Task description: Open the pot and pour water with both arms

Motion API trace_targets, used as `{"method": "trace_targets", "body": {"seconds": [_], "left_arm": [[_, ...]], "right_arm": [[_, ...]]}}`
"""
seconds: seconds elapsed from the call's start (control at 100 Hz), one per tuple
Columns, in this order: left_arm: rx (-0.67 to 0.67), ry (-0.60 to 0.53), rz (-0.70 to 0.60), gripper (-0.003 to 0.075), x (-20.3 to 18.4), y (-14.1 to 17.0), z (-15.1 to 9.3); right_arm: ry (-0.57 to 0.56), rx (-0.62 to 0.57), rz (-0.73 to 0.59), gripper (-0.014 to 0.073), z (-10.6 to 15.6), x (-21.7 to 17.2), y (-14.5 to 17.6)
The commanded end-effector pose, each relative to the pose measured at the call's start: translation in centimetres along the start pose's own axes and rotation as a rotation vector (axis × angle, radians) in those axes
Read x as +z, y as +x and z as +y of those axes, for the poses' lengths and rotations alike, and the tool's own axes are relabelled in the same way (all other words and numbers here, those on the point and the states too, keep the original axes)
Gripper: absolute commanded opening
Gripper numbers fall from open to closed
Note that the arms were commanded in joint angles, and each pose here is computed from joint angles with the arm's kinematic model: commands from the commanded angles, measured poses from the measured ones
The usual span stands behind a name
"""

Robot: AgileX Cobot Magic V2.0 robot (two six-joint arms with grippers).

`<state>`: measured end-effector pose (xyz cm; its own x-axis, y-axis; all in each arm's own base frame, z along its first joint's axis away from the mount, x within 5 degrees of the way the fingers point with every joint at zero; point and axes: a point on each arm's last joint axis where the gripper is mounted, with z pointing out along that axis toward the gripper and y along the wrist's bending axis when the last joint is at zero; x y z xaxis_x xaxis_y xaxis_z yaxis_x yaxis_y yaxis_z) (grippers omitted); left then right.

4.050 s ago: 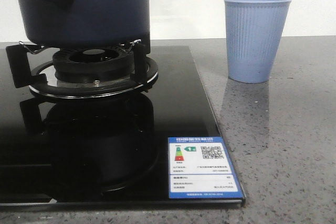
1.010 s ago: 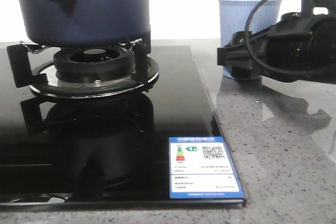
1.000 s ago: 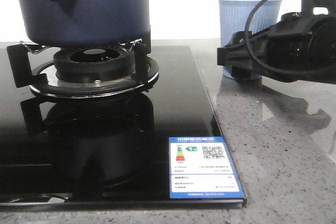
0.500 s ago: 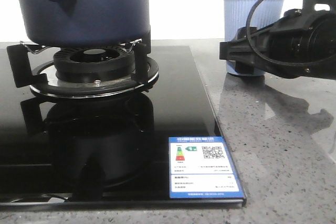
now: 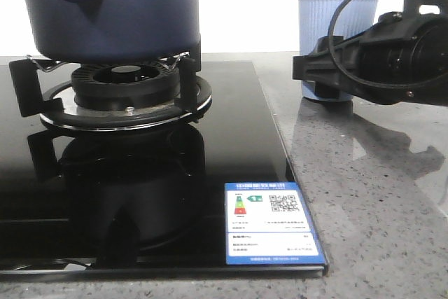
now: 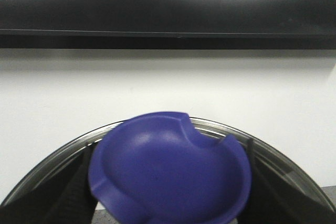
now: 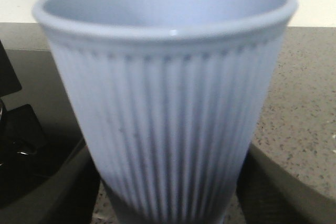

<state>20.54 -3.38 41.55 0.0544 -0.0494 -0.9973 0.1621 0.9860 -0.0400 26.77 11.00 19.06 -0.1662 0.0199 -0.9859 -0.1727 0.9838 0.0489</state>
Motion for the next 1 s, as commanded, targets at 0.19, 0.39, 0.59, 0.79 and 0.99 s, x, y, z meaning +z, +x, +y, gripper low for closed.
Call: {"method": "trace_targets", "body": {"seconds": [0.19,0.39,0.59,0.79,0.99], "left_arm": [[0.000,-0.029,-0.166,0.0402,-0.8,-2.8,0.2],[0.002,-0.029,-0.166,0.0402,-0.8,-2.8,0.2],[0.020,-0.029,-0.166,0.0402,-0.8,-2.8,0.2],[0.023,-0.029,-0.166,0.0402,-0.8,-2.8,0.2],[0.023,-0.029,-0.167,0.0402,-0.8,-2.8,0.2]], "right_arm": [[-0.025,-0.109,-0.228,0.0255,0.2,-1.1,-4.5],[-0.070,-0.226,-0.201,0.0255,0.6,-2.5,-7.2],[-0.129,-0.306,-0.175,0.0255,1.4,-3.1,-11.0],[-0.194,-0.376,-0.132,0.0255,2.4,-2.8,-14.4],[-0.263,-0.543,-0.108,0.0255,3.4,-3.0,-18.0]]}}
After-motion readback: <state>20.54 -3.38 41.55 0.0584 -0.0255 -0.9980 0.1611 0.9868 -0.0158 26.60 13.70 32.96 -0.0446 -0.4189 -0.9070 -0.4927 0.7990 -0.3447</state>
